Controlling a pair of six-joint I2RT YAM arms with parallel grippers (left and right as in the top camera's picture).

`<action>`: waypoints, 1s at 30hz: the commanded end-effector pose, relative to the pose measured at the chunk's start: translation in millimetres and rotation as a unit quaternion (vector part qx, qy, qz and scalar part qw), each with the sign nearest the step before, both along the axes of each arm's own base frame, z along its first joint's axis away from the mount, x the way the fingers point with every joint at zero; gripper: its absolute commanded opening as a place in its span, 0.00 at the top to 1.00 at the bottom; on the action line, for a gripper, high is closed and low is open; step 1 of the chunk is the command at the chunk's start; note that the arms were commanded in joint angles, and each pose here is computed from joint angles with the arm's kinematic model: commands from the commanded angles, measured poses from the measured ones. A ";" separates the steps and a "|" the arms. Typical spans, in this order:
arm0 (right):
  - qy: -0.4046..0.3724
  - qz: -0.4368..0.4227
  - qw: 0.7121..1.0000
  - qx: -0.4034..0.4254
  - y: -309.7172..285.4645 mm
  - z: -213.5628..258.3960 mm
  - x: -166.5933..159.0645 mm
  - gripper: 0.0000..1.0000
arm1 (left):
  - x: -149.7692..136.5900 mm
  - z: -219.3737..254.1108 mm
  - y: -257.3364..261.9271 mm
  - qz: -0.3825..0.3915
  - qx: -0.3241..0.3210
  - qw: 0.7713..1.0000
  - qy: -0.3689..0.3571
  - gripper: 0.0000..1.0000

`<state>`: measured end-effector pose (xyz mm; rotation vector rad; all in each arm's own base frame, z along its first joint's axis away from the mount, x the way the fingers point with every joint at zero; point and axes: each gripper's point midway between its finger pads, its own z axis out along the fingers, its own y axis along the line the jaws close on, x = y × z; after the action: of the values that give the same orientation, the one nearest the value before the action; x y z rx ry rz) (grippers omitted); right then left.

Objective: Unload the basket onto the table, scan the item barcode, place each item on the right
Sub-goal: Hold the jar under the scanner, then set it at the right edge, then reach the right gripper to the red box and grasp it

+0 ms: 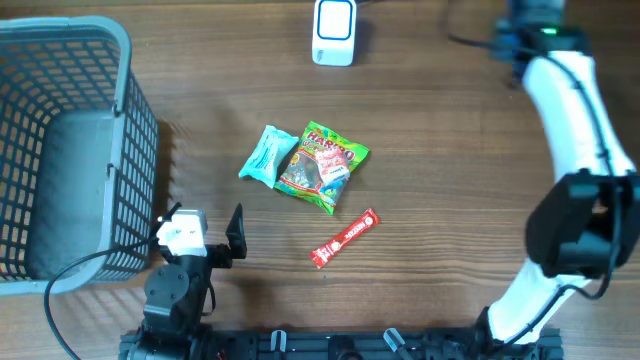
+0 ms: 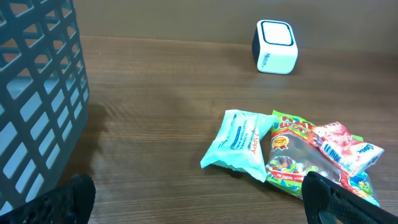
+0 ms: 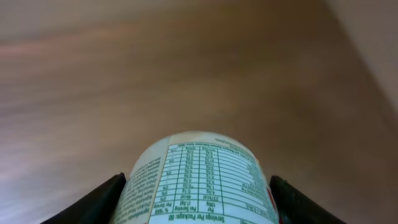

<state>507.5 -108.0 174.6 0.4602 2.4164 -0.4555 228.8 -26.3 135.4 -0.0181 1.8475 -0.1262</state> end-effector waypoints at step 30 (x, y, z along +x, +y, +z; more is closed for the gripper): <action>0.176 0.206 0.897 0.350 248.3 5.1 -97.4 0.01 | 0.4 0.2 3.5 0.007 0.009 1.000 -0.003 0.00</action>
<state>433.9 66.8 224.1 0.3971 2.7152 0.5397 228.8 -26.3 135.4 -0.0181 1.8475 -0.1262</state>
